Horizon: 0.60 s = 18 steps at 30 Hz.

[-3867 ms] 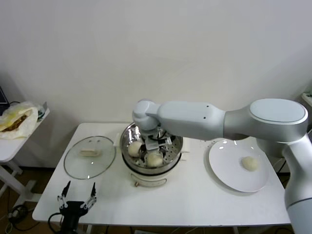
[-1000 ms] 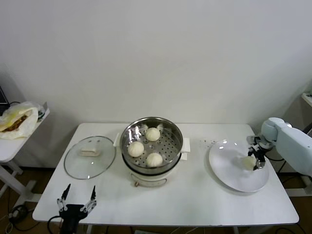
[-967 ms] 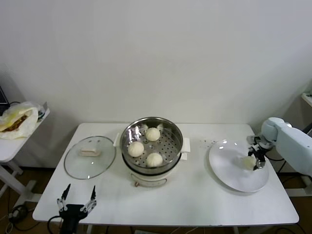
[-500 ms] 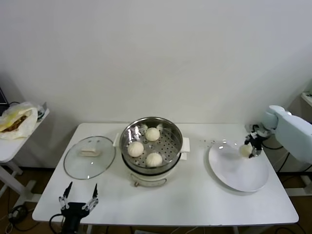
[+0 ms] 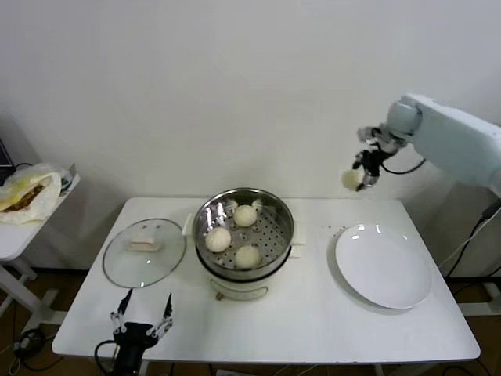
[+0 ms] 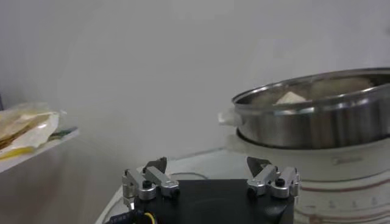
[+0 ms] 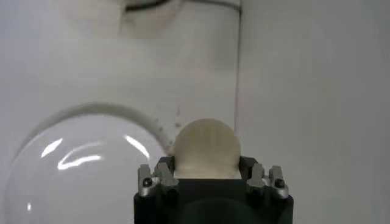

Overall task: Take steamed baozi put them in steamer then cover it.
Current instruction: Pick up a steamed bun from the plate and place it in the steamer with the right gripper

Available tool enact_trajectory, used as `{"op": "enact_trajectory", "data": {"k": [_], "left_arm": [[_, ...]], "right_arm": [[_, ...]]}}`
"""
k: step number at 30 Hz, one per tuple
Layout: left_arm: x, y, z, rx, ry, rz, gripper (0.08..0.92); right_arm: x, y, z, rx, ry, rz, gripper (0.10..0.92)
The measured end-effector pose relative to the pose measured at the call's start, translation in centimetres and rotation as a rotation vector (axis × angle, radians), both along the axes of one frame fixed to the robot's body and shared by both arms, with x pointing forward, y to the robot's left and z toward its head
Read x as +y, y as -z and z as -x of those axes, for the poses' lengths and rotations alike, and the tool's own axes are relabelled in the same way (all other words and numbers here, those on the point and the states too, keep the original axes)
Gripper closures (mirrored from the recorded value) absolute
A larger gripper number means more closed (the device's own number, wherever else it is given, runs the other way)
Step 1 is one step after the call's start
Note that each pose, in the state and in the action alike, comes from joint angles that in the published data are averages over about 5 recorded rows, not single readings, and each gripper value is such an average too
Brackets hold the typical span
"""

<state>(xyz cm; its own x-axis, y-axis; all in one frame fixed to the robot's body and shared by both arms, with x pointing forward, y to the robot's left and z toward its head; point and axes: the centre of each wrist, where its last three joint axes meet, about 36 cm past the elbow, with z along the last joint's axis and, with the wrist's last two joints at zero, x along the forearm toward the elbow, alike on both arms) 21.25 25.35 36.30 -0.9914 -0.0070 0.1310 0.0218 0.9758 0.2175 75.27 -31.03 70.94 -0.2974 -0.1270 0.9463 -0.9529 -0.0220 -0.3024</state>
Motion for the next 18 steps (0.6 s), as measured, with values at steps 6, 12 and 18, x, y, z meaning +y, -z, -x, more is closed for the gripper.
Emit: {"op": "enact_trajectory", "data": {"k": [6,12,18], "left_arm": [[-0.2,-0.2,-0.1,-0.014,0.018,0.005,0.177],[-0.4,-0.1,0.1,-0.008,0.039,0.014,0.177],[-0.2,-0.1,-0.2,-0.010,0.049,0.007,0.177]], "right_arm": [[7.5,-3.1,0.4,0.001,-0.053,-0.027,0.352],[13.7,-2.7,1.4,0.043,-0.096,-0.026,0.346],[18.0,-0.4,2.6,0.090,-0.128,-0.011,0.344]]}}
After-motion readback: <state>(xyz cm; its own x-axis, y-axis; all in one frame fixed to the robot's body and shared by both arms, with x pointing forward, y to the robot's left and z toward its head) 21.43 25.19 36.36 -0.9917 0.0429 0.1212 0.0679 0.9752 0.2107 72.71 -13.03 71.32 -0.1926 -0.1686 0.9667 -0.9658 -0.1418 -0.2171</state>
